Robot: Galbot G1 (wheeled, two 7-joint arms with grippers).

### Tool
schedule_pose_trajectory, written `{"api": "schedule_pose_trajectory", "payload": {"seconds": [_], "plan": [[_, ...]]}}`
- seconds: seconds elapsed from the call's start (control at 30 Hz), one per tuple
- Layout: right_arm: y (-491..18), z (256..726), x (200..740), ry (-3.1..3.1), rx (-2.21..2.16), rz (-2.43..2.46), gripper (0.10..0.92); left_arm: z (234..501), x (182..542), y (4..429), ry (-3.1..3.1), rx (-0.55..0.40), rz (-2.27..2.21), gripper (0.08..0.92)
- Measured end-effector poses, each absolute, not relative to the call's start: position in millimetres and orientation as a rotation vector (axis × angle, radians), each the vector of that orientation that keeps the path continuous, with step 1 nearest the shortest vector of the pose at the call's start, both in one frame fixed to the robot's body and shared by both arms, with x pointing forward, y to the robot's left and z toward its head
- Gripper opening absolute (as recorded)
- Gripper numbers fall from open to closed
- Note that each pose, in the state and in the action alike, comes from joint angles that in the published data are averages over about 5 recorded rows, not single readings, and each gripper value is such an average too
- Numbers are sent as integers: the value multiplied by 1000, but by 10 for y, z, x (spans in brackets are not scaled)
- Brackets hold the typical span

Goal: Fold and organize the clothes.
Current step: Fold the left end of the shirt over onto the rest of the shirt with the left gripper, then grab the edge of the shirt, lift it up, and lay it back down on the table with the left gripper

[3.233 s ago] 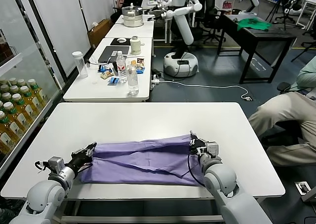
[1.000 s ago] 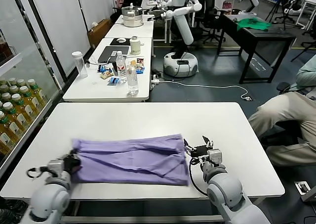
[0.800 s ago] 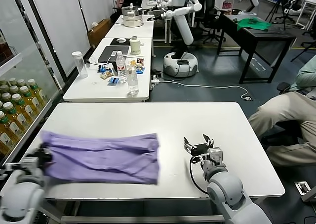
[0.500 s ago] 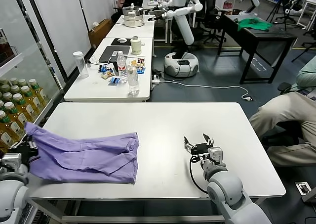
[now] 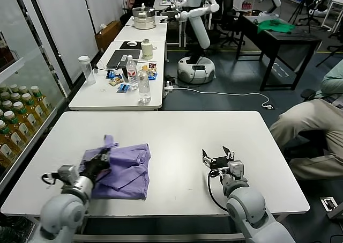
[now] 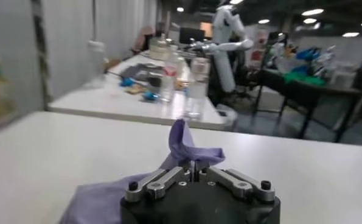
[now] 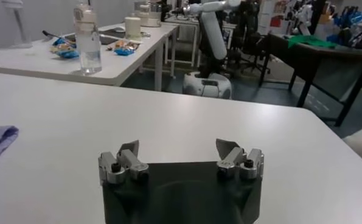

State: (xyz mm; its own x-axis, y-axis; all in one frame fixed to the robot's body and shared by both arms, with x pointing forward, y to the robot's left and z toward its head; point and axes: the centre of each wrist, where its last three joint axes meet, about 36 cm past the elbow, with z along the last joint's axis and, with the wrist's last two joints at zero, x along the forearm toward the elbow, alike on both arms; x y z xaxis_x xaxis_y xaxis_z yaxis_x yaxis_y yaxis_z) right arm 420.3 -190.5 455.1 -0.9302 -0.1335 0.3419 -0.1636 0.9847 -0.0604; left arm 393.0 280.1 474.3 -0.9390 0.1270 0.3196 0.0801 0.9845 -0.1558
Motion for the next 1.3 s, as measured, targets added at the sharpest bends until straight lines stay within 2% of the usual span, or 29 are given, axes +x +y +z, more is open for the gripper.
{"api": "schedule_pose_trajectory", "payload": {"seconds": [0.17, 0.3, 0.4, 0.5, 0.6, 0.77, 0.9, 1.0, 1.3], "plan": [[-1890, 4552, 4188, -2788, 216, 126, 823, 4647, 4023, 2519, -2773, -223, 247, 153], [-1896, 4573, 4179, -2793, 217, 130, 823, 4648, 4051, 2386, -2800, -244, 240, 263], [-1902, 4582, 4185, -2796, 218, 129, 823, 4754, 4018, 2403, -2847, -245, 228, 349], [-1901, 4577, 4195, -2794, 224, 127, 823, 4858, 3962, 2573, -2891, -193, 192, 436], [-1887, 4563, 4211, -2790, 231, 125, 823, 4859, 3899, 2844, -2894, -94, 130, 522], [-1868, 4536, 4222, -2783, 239, 125, 823, 4668, 3805, 3207, -2824, 58, 53, 687], [-1883, 4520, 4219, -2778, 238, 130, 823, 4494, 3769, 3364, -2768, 117, 48, 787], [-1889, 4515, 4223, -2777, 238, 133, 823, 4384, 3761, 3428, -2736, 128, 64, 817], [-1857, 4508, 4228, -2776, 246, 130, 823, 4195, 3821, 3548, -2678, 137, 108, 820]]}}
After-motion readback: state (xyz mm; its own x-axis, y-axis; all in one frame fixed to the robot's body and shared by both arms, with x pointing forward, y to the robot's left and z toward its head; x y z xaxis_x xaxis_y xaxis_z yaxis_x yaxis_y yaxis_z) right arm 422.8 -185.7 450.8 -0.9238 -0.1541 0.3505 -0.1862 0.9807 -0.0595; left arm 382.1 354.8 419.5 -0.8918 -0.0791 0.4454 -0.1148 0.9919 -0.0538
